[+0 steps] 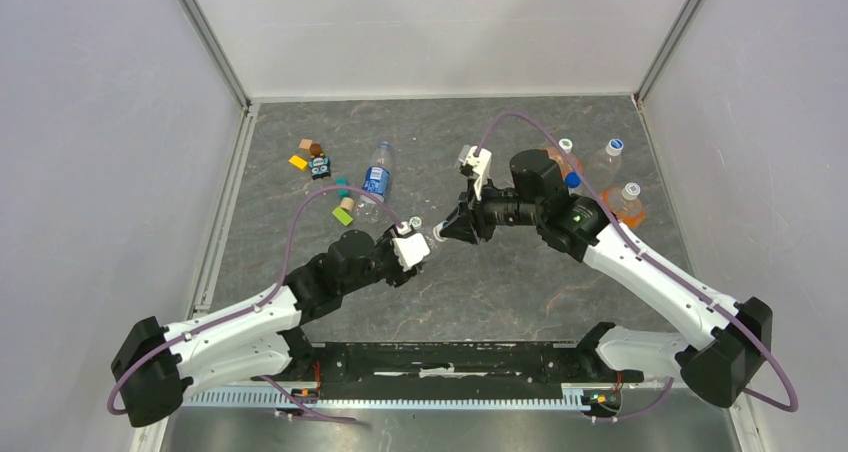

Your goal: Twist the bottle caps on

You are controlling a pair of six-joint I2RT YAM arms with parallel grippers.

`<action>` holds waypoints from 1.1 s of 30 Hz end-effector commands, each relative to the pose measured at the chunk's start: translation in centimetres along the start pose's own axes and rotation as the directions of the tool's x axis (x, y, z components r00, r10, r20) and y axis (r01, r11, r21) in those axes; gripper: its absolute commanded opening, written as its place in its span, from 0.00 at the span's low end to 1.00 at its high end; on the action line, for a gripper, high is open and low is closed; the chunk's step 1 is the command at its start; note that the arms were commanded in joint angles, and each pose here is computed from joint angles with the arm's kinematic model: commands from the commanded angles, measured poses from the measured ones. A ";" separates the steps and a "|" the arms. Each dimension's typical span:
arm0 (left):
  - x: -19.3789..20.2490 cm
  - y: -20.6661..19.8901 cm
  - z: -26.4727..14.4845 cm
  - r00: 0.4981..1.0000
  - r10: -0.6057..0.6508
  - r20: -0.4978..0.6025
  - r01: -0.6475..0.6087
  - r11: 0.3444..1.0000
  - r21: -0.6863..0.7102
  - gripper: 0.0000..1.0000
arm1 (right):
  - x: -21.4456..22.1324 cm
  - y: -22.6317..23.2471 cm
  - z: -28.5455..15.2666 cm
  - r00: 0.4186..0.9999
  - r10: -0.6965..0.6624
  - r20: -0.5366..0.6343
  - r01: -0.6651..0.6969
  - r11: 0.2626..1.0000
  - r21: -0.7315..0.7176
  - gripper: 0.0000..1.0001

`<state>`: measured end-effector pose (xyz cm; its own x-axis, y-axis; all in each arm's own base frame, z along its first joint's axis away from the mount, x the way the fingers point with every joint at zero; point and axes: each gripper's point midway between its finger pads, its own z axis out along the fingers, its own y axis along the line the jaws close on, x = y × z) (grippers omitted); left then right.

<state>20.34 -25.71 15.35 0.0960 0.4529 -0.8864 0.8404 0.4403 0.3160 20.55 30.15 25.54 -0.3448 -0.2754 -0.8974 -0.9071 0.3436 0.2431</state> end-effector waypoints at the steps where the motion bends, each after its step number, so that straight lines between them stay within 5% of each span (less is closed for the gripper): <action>1: -8.0 0.1 -0.4 0.969 0.000 0.247 -0.009 0.999 0.038 0.02 | 0.6 0.3 0.5 0.999 -0.033 -0.043 0.032 0.999 -0.035 0.00; 14: -8.4 1.4 -0.6 0.943 -0.006 0.334 0.026 0.998 -0.055 0.02 | 1.1 -1.2 1.2 0.974 0.213 0.072 -0.218 0.972 0.082 0.00; 25: -7.3 2.1 0.2 0.965 -0.048 0.258 0.072 0.994 -0.084 0.02 | 1.7 -3.0 1.0 0.951 0.277 0.136 -0.302 0.927 0.222 0.00; 33: -5.7 2.9 0.4 0.985 0.032 0.167 -0.008 0.990 -0.141 0.02 | 2.2 -3.5 1.6 0.925 0.351 0.145 -0.377 0.893 0.247 0.00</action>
<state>21.47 -25.07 14.08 0.0443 0.4631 -0.8852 0.7959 0.5192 0.3115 22.68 30.09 23.98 -0.5552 -0.0216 -0.8314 -0.6885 0.5727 0.4449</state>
